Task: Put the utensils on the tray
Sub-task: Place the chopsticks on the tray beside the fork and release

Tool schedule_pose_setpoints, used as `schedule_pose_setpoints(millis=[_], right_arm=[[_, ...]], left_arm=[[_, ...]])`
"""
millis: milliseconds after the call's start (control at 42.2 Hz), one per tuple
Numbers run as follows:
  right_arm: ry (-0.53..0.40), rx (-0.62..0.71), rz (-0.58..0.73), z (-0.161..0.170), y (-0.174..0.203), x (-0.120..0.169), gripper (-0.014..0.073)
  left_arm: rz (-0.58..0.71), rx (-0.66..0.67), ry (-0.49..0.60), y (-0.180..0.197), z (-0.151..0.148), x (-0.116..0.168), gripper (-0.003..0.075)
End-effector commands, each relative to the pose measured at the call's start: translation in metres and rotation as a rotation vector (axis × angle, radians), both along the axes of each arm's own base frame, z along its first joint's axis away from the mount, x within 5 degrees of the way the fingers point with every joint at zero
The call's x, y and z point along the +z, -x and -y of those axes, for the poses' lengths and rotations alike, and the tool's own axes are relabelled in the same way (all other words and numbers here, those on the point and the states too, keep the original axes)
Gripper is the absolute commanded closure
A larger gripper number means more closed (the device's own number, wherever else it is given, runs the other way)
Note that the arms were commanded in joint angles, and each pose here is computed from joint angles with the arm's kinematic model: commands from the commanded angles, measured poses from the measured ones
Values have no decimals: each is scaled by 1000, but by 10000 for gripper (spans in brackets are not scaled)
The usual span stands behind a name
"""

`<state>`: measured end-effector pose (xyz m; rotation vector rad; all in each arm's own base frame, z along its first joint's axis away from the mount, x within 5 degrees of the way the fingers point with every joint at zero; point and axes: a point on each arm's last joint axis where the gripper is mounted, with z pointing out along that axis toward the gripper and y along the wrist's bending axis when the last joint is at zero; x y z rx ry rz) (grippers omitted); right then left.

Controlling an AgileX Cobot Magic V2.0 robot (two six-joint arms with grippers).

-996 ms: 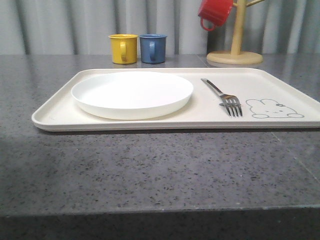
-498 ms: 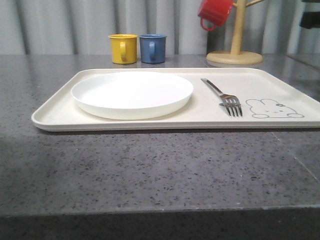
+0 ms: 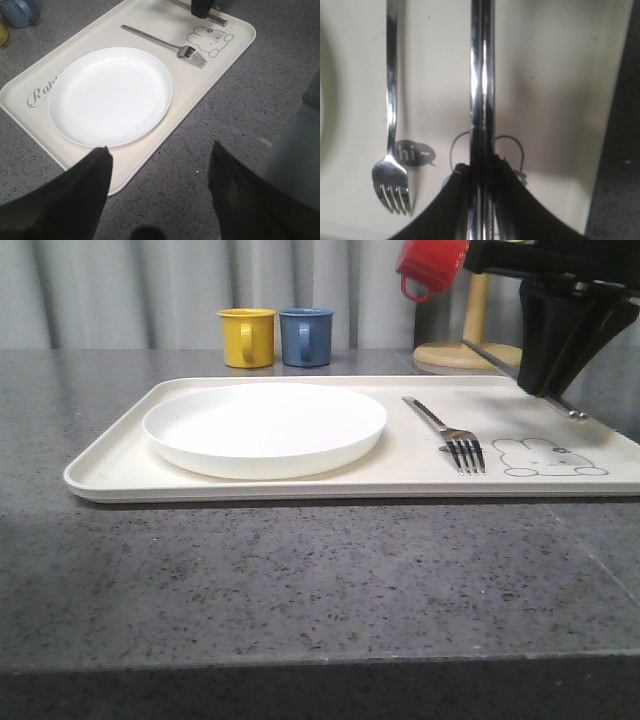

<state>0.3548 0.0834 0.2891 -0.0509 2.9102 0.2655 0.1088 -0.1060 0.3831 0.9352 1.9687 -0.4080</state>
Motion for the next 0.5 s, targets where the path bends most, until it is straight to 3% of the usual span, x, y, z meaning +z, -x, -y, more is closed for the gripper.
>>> schedule_pose_setpoints(millis=[0,119,308,474], right_arm=[[-54,-27,61,-4,-4,12,558],[-77,-32,42,-8,-9,3,491],[-72,-33,34,-8,-11,-1,314],[-59,-8,55,-7,-11,2,301]], left_arm=[[67,2,82,-1,2,15,300],[67,2,82,-1,2,15,300],[67,2,82,-1,2,15,300],[67,2,82,-1,2,15,300]])
